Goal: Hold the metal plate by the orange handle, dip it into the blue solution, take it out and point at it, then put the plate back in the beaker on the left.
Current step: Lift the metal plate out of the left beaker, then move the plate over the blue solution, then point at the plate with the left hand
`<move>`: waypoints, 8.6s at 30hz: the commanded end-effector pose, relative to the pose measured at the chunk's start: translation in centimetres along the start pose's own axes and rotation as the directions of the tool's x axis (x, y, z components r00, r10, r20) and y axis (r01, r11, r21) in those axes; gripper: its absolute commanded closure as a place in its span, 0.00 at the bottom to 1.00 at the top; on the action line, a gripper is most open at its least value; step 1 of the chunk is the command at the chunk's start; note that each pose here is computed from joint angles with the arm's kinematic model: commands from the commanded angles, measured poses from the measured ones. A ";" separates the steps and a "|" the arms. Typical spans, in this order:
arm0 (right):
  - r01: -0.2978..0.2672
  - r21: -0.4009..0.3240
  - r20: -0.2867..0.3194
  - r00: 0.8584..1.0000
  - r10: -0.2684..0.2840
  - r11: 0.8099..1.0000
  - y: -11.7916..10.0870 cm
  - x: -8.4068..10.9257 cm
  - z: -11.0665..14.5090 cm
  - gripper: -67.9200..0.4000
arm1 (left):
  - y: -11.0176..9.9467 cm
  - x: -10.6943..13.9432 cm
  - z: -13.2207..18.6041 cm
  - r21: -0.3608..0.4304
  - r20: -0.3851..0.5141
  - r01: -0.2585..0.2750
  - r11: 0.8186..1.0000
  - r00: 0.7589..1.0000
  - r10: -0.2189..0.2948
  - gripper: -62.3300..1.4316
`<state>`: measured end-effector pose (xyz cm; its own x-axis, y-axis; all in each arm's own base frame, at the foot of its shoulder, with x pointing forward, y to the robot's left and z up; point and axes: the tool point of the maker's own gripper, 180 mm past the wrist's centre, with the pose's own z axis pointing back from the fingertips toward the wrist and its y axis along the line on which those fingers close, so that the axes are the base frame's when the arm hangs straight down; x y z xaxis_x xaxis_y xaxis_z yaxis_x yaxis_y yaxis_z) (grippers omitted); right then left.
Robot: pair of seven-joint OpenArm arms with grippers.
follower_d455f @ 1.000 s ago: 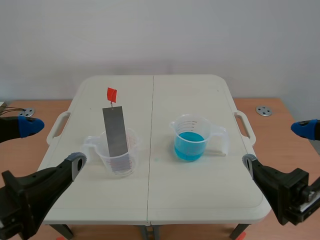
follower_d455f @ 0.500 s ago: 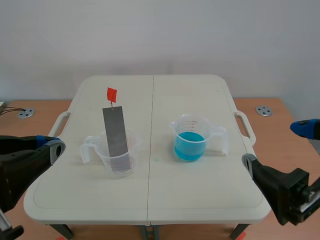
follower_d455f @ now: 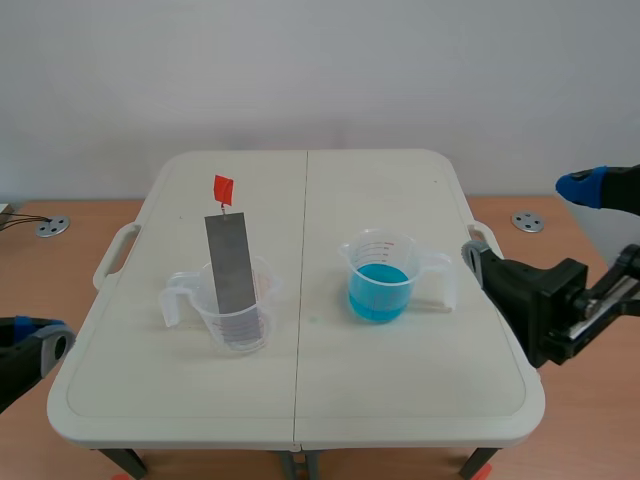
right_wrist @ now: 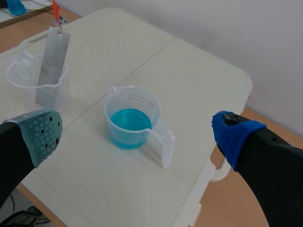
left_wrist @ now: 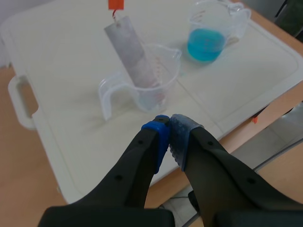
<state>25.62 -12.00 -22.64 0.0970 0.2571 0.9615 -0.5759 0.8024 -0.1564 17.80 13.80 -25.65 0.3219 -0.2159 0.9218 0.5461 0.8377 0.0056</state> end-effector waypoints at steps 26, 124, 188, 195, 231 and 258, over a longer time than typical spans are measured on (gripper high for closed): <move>0.020 0.182 0.103 0.994 -0.040 0.983 4.6 2.2 -14.8 0.02 | -1.5 -10.6 8.8 0.034 -0.409 -0.043 0.998 0.911 0.053 0.95; -0.062 0.448 0.201 0.979 -0.033 0.892 14.8 4.6 -20.7 0.98 | -1.0 -12.1 9.7 0.056 -0.449 -0.052 0.997 0.891 0.071 0.95; -0.413 0.002 0.386 0.840 0.380 0.911 3.0 14.2 -8.3 0.98 | 1.9 -8.5 5.2 -0.041 -0.332 0.118 0.992 0.935 -0.125 0.95; -0.405 -0.031 0.349 0.853 0.389 0.914 1.0 13.5 -7.8 0.98 | 3.1 -6.0 3.3 -0.074 -0.257 0.161 0.984 0.950 -0.174 0.95; -0.344 -0.003 0.285 0.900 0.331 0.939 -1.1 10.1 -9.7 0.98 | 0.8 7.6 -13.0 -0.187 0.155 0.354 0.916 0.932 -0.328 0.95; -0.344 -0.002 0.286 0.900 0.330 0.939 -1.1 10.1 -9.7 0.98 | -5.4 7.4 -21.6 -0.434 0.174 0.397 0.809 0.918 -0.357 0.95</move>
<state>35.03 -5.02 -16.41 -0.2938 0.3584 0.8861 -0.5893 0.6620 -0.4631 33.83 -2.39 -28.26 -0.0049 -0.4324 0.9017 0.9028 0.3858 0.1899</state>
